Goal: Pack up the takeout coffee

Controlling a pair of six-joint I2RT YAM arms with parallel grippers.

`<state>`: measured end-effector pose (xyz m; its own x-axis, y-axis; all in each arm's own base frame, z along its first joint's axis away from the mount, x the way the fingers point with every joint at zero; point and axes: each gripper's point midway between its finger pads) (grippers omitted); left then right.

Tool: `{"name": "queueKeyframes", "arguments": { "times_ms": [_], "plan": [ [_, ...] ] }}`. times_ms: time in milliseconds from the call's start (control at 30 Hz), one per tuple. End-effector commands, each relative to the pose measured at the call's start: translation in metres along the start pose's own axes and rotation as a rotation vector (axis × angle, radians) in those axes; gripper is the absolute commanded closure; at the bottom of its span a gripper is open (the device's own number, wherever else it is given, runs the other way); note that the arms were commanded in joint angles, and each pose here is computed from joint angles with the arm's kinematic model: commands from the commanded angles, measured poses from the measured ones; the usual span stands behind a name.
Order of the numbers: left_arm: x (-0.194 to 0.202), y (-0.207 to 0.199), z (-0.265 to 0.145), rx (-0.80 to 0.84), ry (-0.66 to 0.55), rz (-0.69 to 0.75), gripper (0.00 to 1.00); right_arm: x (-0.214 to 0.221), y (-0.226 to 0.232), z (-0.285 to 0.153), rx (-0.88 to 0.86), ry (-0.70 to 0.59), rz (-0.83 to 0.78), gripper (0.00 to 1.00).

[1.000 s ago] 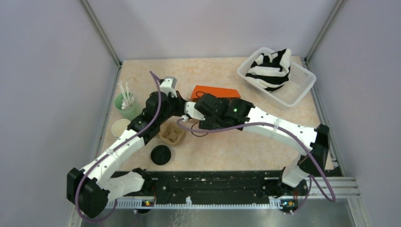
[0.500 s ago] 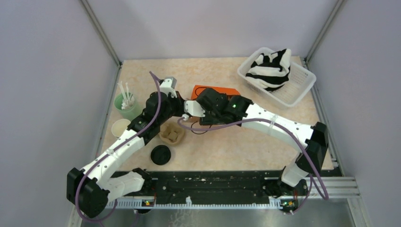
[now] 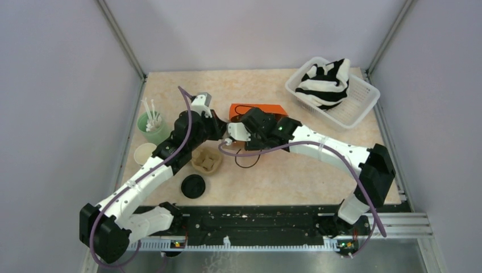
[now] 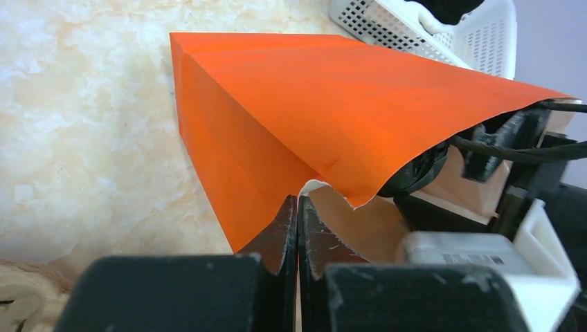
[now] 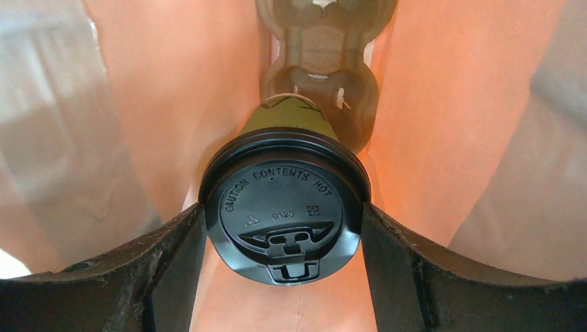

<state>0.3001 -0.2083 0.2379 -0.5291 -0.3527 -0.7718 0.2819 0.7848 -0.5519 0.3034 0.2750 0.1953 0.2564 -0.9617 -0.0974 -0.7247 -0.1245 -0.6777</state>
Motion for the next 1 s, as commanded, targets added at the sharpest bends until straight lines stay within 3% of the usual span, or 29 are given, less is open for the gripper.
{"name": "queueKeyframes", "arguments": {
  "times_ms": [0,567,967],
  "plan": [
    [-0.003,-0.011,-0.004,0.051,-0.018,-0.012,1.00,0.003,-0.022,0.002,0.073,-0.019,0.033,0.69],
    [-0.003,-0.005,-0.003,0.011,-0.015,-0.042,1.00,-0.001,-0.035,0.031,0.111,-0.126,0.038,0.69],
    [0.000,0.000,-0.002,-0.011,0.003,-0.015,1.00,0.018,-0.043,0.042,0.159,-0.074,0.025,0.70]
  ]
}}
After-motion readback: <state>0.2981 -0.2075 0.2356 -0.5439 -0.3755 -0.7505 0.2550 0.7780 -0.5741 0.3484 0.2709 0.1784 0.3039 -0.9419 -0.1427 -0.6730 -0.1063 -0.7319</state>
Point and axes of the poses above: each gripper's point midway between its finger pads, its own z axis out along the fingers, its own y axis along the line the jaws close on, x = y × z, and after that the axes turned 8 degrees about -z, right-handed
